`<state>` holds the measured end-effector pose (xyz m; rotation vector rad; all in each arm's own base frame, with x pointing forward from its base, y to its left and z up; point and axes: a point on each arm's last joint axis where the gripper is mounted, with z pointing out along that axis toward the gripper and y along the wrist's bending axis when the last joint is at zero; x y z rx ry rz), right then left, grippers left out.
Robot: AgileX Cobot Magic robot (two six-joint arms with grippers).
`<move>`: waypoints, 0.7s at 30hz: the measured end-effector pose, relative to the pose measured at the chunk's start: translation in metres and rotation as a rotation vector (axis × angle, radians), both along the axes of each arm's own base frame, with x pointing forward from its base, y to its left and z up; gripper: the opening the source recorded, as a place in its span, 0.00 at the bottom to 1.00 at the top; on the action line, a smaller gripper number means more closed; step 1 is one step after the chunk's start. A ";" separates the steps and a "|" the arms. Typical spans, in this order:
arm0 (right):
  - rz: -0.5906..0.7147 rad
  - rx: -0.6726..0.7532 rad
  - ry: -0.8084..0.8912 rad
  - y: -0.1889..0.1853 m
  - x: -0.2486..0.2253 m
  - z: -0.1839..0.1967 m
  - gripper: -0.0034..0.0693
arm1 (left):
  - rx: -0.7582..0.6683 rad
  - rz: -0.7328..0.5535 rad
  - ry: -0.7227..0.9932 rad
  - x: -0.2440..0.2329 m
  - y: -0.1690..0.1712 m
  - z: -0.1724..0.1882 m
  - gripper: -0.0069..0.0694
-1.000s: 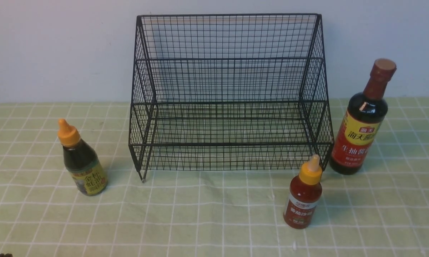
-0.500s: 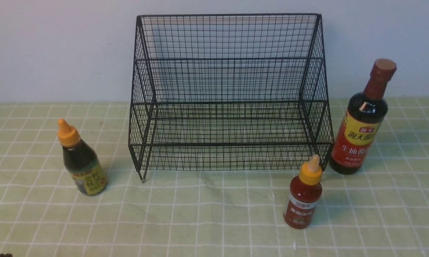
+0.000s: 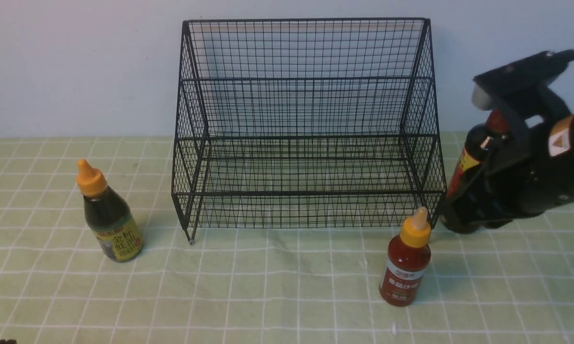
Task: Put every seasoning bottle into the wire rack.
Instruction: Use the right arm to grab the condiment bottle closest to it
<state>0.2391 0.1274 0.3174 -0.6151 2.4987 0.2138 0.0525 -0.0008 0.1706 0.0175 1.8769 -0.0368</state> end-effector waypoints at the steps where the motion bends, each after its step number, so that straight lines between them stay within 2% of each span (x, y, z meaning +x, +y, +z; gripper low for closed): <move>1: 0.007 -0.002 0.001 0.004 0.002 -0.003 0.33 | 0.000 0.000 0.000 0.000 0.000 0.000 0.08; 3: 0.004 -0.003 0.013 0.009 0.009 -0.012 0.45 | 0.000 0.000 0.000 0.000 0.000 0.000 0.08; 4: 0.004 -0.004 0.015 0.009 0.009 -0.013 0.46 | 0.000 0.000 0.000 0.000 0.000 0.000 0.08; 6: -0.015 -0.009 0.037 0.013 0.017 -0.023 0.59 | 0.000 0.000 0.000 0.000 0.000 0.000 0.08; 8: -0.020 -0.013 0.048 0.015 0.020 -0.027 0.64 | 0.000 0.000 0.000 0.000 0.000 0.000 0.08; 9: -0.029 -0.024 0.072 0.017 0.025 -0.037 0.71 | 0.000 0.000 0.000 0.000 0.000 0.000 0.08; 12: -0.033 -0.036 0.094 0.021 0.033 -0.051 0.76 | 0.000 0.000 0.000 0.000 0.000 0.000 0.08; 15: -0.034 -0.033 0.101 0.025 0.039 -0.060 0.75 | 0.000 0.000 0.000 0.000 0.000 0.000 0.08; 18: -0.036 -0.033 0.113 0.029 0.045 -0.070 0.60 | 0.000 0.000 0.000 0.000 0.000 0.000 0.08; 19: -0.036 -0.036 0.117 0.029 0.045 -0.072 0.49 | 0.000 0.000 0.000 0.000 0.000 0.000 0.08; 20: -0.036 -0.037 0.116 0.029 0.045 -0.072 0.44 | 0.000 0.000 0.000 0.000 0.000 0.000 0.08; 21: -0.035 -0.043 0.121 0.028 0.045 -0.072 0.44 | 0.000 0.000 0.000 0.000 0.000 0.000 0.08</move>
